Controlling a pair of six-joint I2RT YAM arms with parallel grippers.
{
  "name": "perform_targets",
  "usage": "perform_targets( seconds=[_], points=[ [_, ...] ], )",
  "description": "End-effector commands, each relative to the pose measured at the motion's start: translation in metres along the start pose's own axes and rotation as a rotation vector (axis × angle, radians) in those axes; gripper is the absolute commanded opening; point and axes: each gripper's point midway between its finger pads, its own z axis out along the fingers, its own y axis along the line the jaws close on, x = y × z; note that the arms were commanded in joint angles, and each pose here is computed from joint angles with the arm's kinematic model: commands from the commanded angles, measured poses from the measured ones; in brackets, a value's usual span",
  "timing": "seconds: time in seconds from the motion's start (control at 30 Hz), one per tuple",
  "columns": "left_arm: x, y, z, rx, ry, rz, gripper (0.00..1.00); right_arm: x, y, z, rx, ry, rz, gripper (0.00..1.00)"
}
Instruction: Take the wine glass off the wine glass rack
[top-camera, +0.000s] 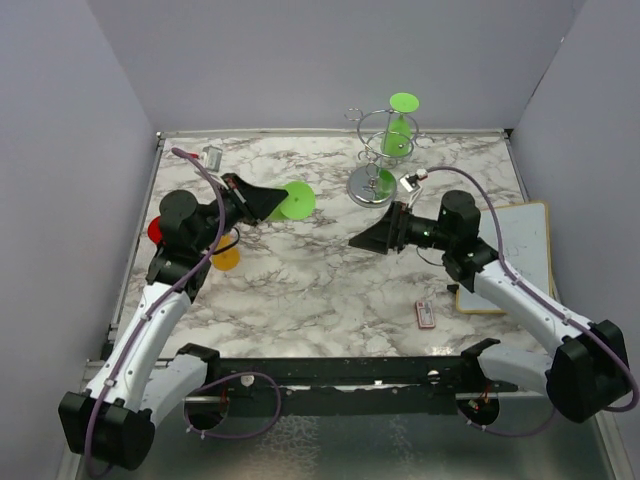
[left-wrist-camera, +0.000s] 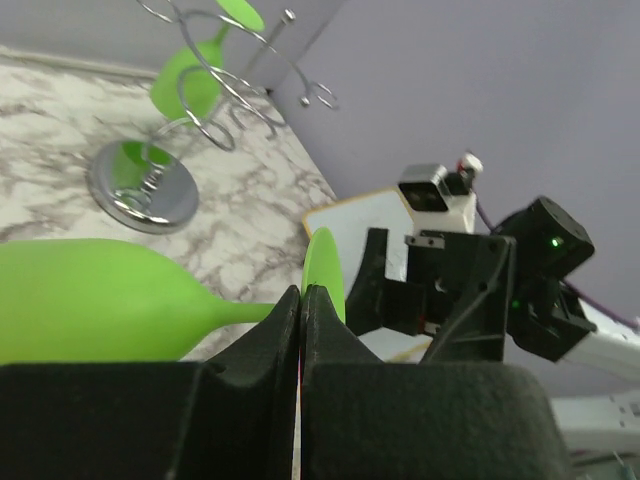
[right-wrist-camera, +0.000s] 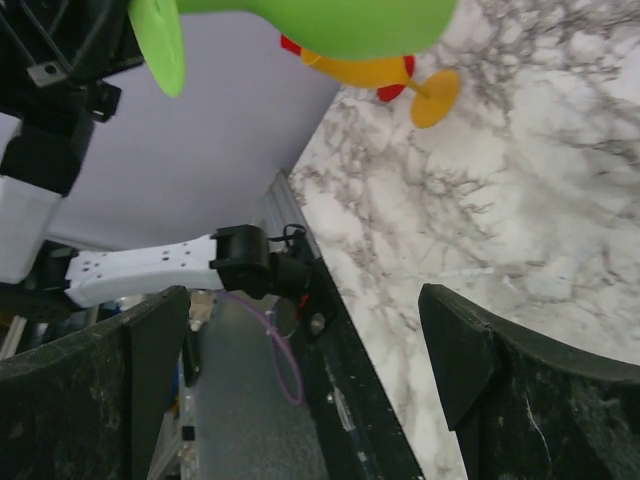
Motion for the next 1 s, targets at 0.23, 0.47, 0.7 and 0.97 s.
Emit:
perform_targets(
  seconds=[0.23,0.47,0.7,0.97],
  points=[
    [0.065,-0.035,-0.010,0.144,0.120,0.017,0.00,-0.012,0.070,0.020,-0.209,-0.117,-0.028,0.96],
    [0.082,-0.048,-0.007,0.177,0.166,0.004,0.00,-0.006,0.053,0.042,-0.177,-0.058,0.051,0.75],
    [0.093,-0.049,-0.005,0.178,0.195,0.015,0.00,0.006,0.050,0.040,-0.218,-0.040,0.072,0.44],
    [0.107,-0.052,-0.003,0.184,0.224,0.012,0.00,0.014,0.059,0.027,-0.242,-0.038,0.045,0.19]
  ],
)
